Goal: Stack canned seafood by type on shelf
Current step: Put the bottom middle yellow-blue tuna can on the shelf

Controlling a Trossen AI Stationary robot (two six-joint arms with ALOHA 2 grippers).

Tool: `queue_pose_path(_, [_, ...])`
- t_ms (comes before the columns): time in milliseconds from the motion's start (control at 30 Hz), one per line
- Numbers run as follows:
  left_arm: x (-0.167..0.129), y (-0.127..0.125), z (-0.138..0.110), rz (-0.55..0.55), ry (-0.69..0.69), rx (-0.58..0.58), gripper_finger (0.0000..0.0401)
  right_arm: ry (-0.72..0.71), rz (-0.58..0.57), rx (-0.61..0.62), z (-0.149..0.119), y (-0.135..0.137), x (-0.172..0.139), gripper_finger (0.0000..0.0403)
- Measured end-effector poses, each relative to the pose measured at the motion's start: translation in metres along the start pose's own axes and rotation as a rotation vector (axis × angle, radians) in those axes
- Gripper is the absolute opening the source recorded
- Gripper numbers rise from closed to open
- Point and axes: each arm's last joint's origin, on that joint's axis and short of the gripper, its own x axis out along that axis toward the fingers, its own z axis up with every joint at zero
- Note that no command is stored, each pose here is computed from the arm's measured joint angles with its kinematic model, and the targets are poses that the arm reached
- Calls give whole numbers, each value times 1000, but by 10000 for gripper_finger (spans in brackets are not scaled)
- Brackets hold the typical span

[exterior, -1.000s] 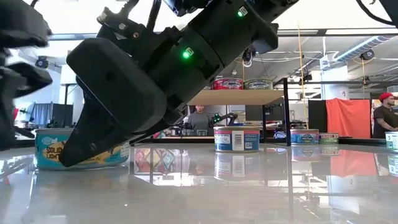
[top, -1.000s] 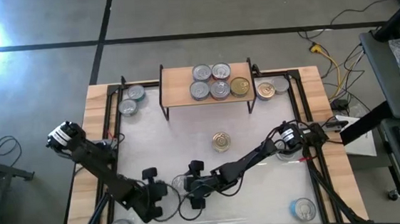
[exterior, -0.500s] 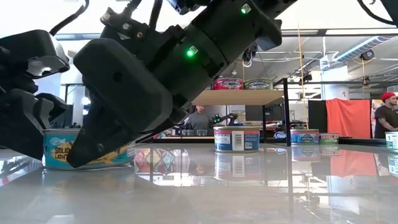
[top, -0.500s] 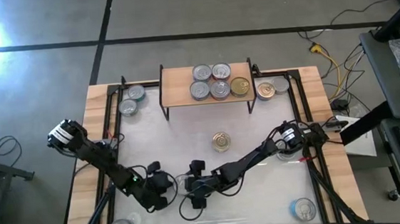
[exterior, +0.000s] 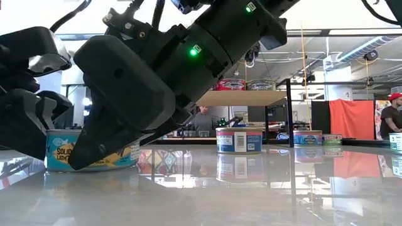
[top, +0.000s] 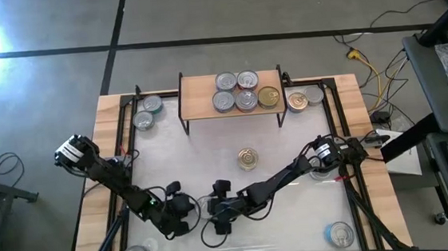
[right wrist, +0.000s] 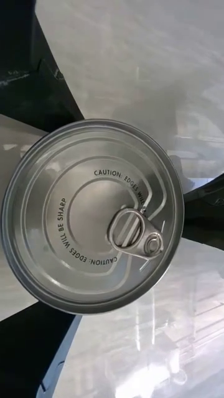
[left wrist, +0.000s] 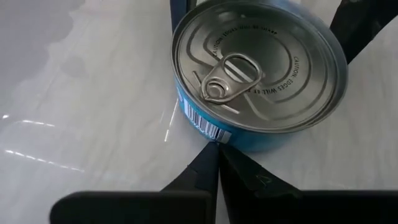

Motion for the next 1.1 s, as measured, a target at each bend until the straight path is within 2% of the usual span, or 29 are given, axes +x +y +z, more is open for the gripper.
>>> queue_pose_path(133, [-16, -2, 0, 14, -39, -14, 0, 63, -10, -11, 9, -2, -8, 400])
queue_pose_path(233, [-32, -2, -5, 55, -104, -21, 0, 166, -36, -58, 16, -3, -18, 399])
queue_pose_path(367, [-44, 1, -13, 38, -133, -26, 0, 254, -58, -137, 40, -7, -35, 399])
queue_pose_path(467, [-46, 5, -18, 36, -130, -26, 0, 271, -81, -187, 62, -16, -48, 399])
queue_pose_path(600, [-44, 5, -21, 37, -121, -18, 0, 248, -179, -256, 92, -36, -62, 397])
queue_pose_path(733, [-40, 5, -25, 56, -108, 10, 0, 232, -225, -280, 116, -62, -72, 377])
queue_pose_path(900, [-37, 8, -26, 109, -143, 16, 0, 276, -123, -248, 118, -85, -69, 355])
queue_pose_path(1100, [-30, 17, -18, 188, -168, 40, 0, 309, -149, -245, 100, -124, -42, 354])
